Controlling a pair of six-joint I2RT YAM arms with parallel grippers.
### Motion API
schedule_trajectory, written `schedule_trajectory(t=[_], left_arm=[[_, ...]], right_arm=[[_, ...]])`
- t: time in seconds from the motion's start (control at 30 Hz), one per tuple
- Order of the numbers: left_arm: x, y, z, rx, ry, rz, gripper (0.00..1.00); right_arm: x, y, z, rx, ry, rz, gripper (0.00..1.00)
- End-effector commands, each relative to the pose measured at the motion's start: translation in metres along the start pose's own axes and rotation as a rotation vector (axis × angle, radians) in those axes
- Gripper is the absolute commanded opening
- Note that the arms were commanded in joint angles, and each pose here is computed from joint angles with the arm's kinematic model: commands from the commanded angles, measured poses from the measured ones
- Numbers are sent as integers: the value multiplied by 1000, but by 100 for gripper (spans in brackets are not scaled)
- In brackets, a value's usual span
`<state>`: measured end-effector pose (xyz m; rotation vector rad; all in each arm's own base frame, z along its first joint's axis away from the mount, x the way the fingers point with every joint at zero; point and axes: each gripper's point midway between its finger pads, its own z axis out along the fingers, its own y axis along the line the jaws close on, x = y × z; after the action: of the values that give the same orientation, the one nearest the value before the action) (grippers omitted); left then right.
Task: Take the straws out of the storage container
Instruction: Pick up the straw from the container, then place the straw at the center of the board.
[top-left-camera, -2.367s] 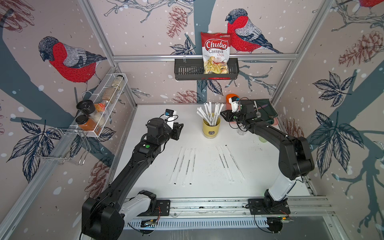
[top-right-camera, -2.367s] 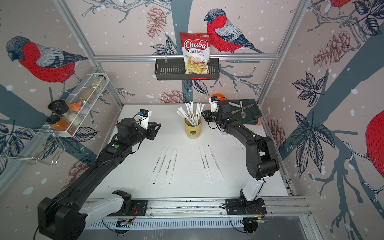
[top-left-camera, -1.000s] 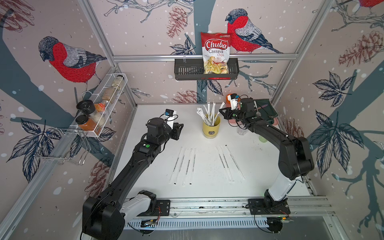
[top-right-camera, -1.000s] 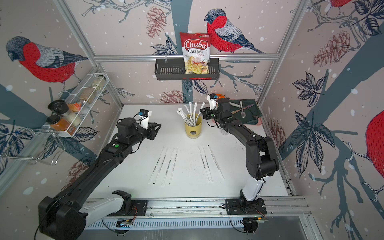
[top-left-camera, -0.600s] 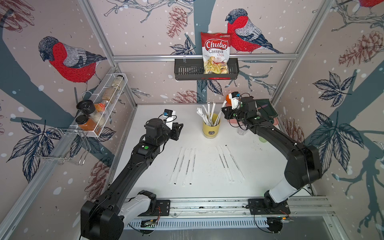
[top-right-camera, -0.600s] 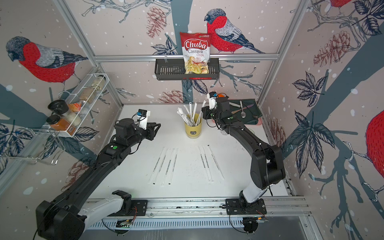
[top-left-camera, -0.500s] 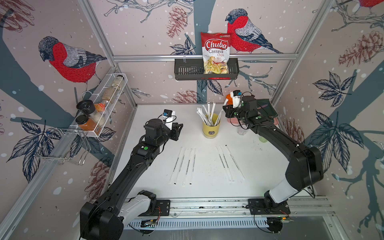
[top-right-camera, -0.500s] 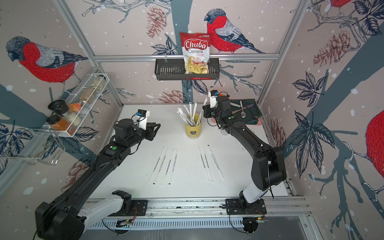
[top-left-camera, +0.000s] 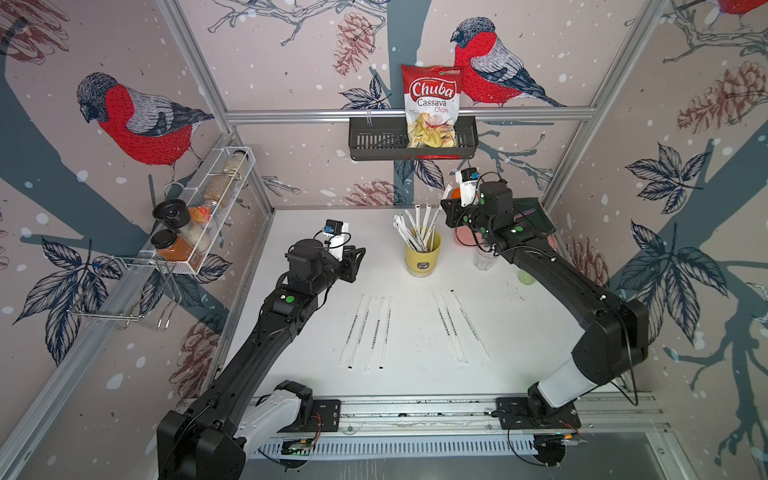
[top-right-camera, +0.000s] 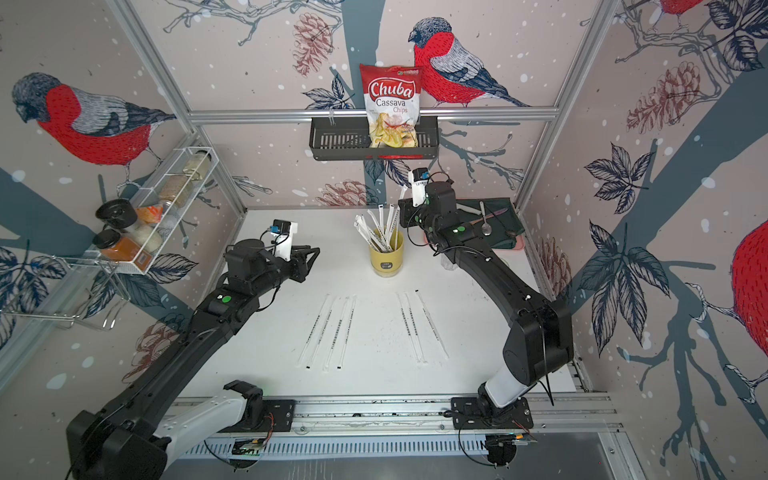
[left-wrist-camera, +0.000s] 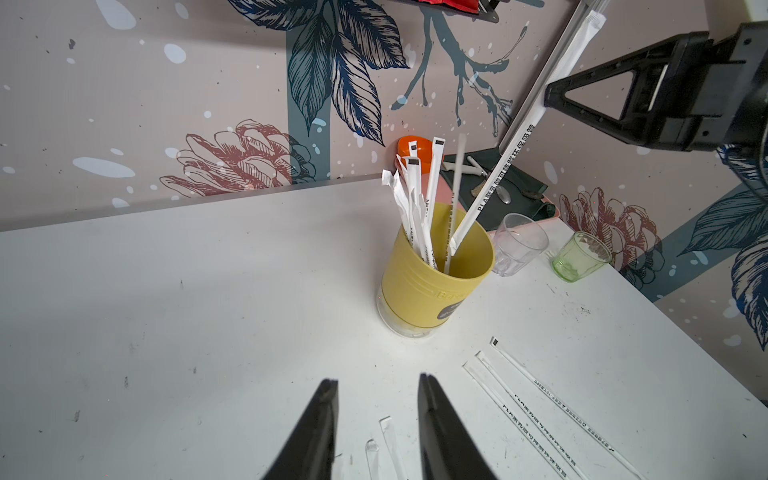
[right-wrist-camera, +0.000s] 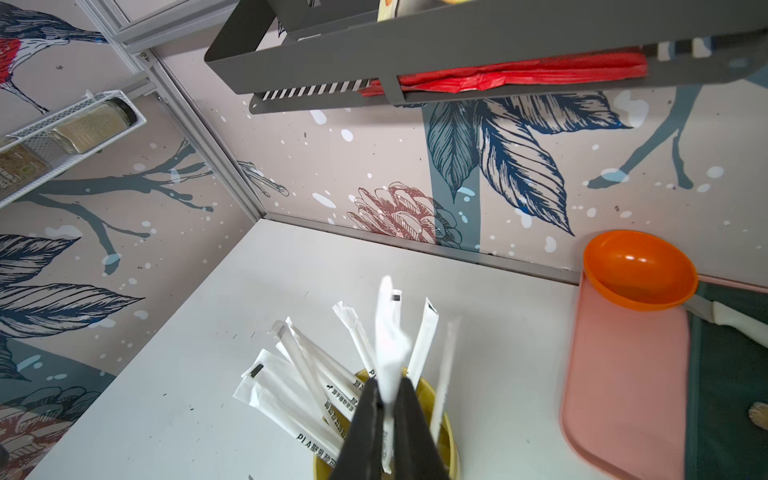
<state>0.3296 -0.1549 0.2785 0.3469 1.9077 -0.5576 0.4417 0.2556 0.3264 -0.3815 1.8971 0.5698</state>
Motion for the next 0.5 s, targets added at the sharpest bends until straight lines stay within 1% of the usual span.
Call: schedule_trajectory(t=[0.0,0.1,0.27,0.37,0.43,0.47], left_arm=[[-11,-4,-2,20,-44,10,36],[-11,-5,-3,24,-40,11,36],[-14,-7,-9,27,-55,9,36],[-16,-9,-11,34,-58,9,36],[-17,-10,-12,37,-61,10,36],[-17,-10,-13,38,-65,9,36]], right_arm=[[-16,7,-9,22,-29,-32,11],[-34,23,-24,29,-49,-54,10],[-55,45,-69,68,-36,-66,11],[-54,42,-101,103,1,-32,11],[-42,36,-117,138,71,-16,10],[-32,30,-123,169,127,-10,10]])
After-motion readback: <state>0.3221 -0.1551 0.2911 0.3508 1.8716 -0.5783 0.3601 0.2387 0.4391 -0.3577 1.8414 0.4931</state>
